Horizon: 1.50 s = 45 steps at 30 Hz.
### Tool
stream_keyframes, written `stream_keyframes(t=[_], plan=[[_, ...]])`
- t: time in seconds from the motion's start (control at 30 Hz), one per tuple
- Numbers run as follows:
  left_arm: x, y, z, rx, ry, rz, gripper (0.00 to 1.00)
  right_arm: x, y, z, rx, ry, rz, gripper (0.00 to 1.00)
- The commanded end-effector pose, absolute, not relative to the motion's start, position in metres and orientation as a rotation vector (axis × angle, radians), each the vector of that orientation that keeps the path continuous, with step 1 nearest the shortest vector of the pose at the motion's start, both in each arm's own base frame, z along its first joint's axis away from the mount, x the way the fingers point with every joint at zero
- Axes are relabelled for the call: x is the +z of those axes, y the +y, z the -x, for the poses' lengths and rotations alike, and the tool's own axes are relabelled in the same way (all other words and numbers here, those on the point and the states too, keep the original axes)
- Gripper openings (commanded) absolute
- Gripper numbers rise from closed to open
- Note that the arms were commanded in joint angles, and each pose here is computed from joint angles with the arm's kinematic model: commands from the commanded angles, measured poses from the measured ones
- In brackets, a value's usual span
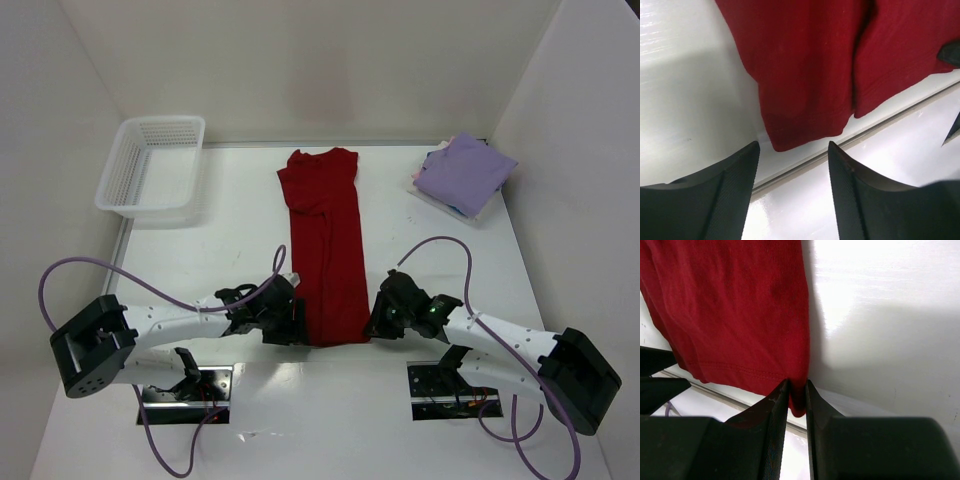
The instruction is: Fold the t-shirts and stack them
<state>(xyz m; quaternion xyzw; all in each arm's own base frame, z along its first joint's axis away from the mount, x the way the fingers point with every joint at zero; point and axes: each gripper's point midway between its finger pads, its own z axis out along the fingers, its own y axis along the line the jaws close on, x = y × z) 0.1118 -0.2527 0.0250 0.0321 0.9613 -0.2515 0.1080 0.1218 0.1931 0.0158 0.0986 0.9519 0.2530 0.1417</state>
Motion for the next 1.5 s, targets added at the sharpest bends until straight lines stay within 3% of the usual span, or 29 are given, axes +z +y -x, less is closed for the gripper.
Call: stream_keyframes(t=[0.0, 0.53, 0.7, 0.83, 0.93, 1.13, 1.47], plan=[[0.019, -0.247, -0.111, -0.717, 2.825, -0.032, 0.65, 0.021, 0.194, -0.125, 0.724, 2.725, -0.281, 0.25], [-0.006, -0.229, -0.112, -0.565, 2.871, 0.151, 0.47, 0.021, 0.194, -0.125, 0.724, 2.725, -0.281, 0.25], [-0.016, -0.225, -0.111, -0.506, 2.898, 0.156, 0.36, 0.019, 0.193, -0.124, 0.713, 2.733, -0.269, 0.25], [-0.019, -0.223, -0.111, -0.469, 2.909, 0.159, 0.19, 0.019, 0.193, -0.124, 0.713, 2.733, -0.269, 0.24], [-0.019, -0.218, -0.112, -0.424, 2.911, 0.178, 0.0, 0.022, 0.195, -0.126, 0.722, 2.725, -0.268, 0.15], [-0.002, -0.207, -0.112, -0.391, 2.891, 0.216, 0.0, 0.023, 0.195, -0.129, 0.713, 2.72, -0.271, 0.0], [0.033, -0.201, -0.116, -0.459, 2.807, 0.263, 0.0, 0.037, 0.193, -0.137, 0.682, 2.685, -0.285, 0.0]])
